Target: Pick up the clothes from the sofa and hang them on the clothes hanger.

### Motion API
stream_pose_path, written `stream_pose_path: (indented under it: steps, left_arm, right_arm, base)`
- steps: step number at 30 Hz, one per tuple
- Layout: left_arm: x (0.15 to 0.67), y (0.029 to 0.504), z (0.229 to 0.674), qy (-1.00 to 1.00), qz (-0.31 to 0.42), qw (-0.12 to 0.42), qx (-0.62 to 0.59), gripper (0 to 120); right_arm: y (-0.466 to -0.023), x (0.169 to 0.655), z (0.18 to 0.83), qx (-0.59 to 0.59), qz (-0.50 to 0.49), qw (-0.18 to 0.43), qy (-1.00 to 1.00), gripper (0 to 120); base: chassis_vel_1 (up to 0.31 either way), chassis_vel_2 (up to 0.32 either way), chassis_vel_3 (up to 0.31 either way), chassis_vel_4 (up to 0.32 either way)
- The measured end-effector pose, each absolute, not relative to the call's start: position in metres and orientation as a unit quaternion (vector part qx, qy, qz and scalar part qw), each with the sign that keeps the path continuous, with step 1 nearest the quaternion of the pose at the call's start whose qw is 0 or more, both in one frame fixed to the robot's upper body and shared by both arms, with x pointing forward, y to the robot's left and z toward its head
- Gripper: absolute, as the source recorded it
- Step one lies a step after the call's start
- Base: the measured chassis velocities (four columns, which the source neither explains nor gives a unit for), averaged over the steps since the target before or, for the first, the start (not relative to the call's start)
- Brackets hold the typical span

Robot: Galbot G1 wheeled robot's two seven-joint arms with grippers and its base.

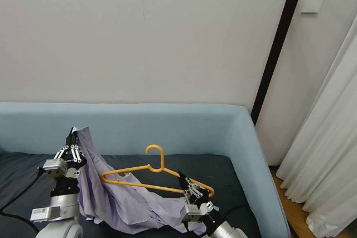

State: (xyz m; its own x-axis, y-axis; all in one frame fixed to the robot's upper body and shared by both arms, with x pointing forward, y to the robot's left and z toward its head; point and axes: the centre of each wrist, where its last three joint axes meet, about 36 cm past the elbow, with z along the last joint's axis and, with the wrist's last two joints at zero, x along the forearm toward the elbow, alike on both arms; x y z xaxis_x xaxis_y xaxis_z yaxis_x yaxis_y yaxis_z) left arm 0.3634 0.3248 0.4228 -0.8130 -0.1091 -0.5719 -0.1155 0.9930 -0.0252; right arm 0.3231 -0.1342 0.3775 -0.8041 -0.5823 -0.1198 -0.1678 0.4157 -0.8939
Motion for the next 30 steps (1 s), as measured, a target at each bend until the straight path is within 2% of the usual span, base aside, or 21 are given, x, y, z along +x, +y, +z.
stream_pose_path:
  steps: [7,12,20,30]
  left_arm:
    - [0.355,0.312,0.424,0.953,0.006,0.301,-0.045,0]
    - [0.349,0.3,0.42,0.951,0.032,0.307,-0.023,0]
    - [0.328,0.254,0.395,0.953,0.018,0.299,0.048,0]
    - [0.312,0.224,0.365,0.946,0.009,0.296,0.13,0]
  right_arm:
    - [-0.115,0.345,0.373,-0.224,-0.483,0.205,0.821,5]
    - [-0.106,0.361,0.366,-0.217,-0.484,0.2,0.824,5]
    - [-0.079,0.38,0.377,-0.206,-0.44,0.212,0.848,5]
    - [-0.084,0.403,0.409,-0.166,-0.413,0.229,0.866,5]
  base:
    - [0.0,0.0,0.0,0.0]
    - [0.0,0.0,0.0,0.0]
    - [0.0,0.0,0.0,0.0]
    - [0.0,0.0,0.0,0.0]
